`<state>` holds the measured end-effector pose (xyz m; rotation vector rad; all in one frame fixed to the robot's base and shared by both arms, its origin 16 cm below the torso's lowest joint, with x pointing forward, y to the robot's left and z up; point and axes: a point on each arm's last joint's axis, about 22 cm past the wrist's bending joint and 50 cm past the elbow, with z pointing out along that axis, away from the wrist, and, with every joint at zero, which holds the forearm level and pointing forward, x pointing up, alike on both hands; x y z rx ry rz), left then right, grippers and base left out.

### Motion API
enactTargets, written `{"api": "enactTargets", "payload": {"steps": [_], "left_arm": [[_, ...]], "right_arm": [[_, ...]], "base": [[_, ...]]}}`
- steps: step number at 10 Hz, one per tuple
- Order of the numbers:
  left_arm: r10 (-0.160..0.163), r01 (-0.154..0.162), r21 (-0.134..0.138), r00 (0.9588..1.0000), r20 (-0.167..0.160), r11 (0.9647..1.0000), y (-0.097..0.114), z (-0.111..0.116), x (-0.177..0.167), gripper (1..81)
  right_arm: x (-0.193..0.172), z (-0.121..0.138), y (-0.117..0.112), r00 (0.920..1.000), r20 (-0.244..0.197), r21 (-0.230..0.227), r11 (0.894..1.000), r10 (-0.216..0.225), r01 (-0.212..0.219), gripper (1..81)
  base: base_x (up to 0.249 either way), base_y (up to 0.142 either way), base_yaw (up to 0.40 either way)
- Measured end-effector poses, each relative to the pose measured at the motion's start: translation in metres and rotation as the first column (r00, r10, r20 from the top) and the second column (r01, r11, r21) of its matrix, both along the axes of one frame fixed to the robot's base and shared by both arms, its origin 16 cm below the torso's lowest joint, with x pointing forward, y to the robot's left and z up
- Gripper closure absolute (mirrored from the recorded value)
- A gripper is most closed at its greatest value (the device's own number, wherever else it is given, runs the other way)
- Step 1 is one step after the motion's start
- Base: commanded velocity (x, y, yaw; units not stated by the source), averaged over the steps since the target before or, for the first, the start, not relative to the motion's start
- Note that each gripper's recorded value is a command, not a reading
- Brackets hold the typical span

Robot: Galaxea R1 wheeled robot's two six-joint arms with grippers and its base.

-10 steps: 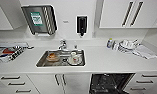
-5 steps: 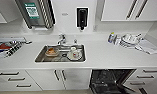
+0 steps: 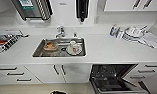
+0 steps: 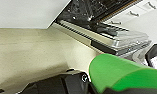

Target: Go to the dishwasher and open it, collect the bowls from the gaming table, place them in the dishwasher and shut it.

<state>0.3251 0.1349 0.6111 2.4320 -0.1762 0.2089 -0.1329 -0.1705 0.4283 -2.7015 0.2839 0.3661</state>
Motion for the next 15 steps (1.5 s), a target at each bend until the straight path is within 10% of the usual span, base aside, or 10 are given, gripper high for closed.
{"api": "enactTargets", "payload": {"steps": [7,15], "left_arm": [[-0.149,0.149,0.019,0.9889,0.006,0.9887,-0.122,0.040,0.074,81.1],[-0.175,0.175,0.014,0.9804,0.090,0.9845,-0.236,0.072,0.147,81.1]], "right_arm": [[-0.010,0.002,0.004,0.9992,-0.037,0.007,1.000,-0.011,0.012,81.1],[-0.010,0.003,0.007,0.9990,-0.042,0.014,1.000,-0.017,0.018,81.1]], "base": [[0.000,0.000,0.000],[0.000,0.000,0.000]]}}
